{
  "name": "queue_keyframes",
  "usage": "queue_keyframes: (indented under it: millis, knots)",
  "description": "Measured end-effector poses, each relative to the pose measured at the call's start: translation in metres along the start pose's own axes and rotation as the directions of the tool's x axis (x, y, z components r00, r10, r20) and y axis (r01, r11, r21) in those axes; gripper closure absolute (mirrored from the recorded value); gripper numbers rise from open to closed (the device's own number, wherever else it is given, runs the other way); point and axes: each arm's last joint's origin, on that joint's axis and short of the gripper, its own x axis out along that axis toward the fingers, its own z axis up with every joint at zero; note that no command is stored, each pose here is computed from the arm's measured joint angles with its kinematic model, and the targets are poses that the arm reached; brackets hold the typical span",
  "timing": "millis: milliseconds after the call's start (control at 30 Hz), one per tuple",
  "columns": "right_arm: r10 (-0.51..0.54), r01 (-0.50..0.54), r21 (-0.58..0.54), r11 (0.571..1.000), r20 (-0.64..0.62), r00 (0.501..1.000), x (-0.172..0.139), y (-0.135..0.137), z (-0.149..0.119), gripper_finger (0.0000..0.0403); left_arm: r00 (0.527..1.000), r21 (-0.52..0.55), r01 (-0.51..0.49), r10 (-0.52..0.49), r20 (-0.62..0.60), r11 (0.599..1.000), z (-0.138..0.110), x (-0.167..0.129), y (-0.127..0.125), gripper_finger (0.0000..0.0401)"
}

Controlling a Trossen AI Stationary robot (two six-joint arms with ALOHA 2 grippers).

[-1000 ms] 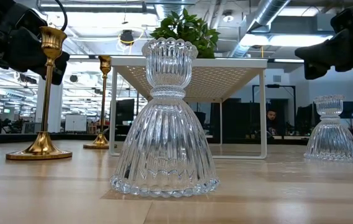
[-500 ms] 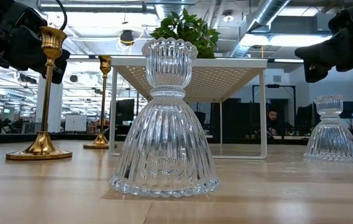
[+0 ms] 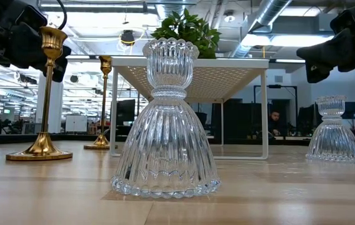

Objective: Pick & Place candle stick holders
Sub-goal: Put the top gold candle holder on the shelf

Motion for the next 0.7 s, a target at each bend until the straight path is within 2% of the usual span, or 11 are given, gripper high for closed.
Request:
queue_keyframes:
  millis: [167, 367, 500, 700]
  knots:
    - [0.000, 0.000, -0.065, 0.998, 0.000, 1.000, 0.0000, 0.0000, 0.0001, 0.0403, 1.000, 0.000, 0.002, -0.002, 0.020, 1.000, 0.0019, 0.0000, -0.0002, 0.0393]
    - [0.000, 0.000, -0.071, 0.997, 0.000, 1.000, 0.0000, 0.0000, 0.0001, 0.0403, 0.998, 0.087, -0.013, 0.008, 0.058, 0.996, 0.0056, -0.0002, -0.0001, 0.0393]
    - [0.000, 0.000, -0.071, 0.997, 0.000, 1.000, 0.0000, 0.0000, 0.0000, 0.0403, 0.996, 0.080, -0.063, 0.058, 0.068, 0.995, 0.0062, -0.0002, 0.0013, 0.0393]
    - [-0.001, 0.001, -0.070, 0.998, -0.001, 1.000, 0.0000, 0.0000, 0.0000, 0.0403, 0.997, 0.080, -0.068, 0.065, 0.036, 0.995, 0.0035, 0.0019, 0.0018, 0.0393]
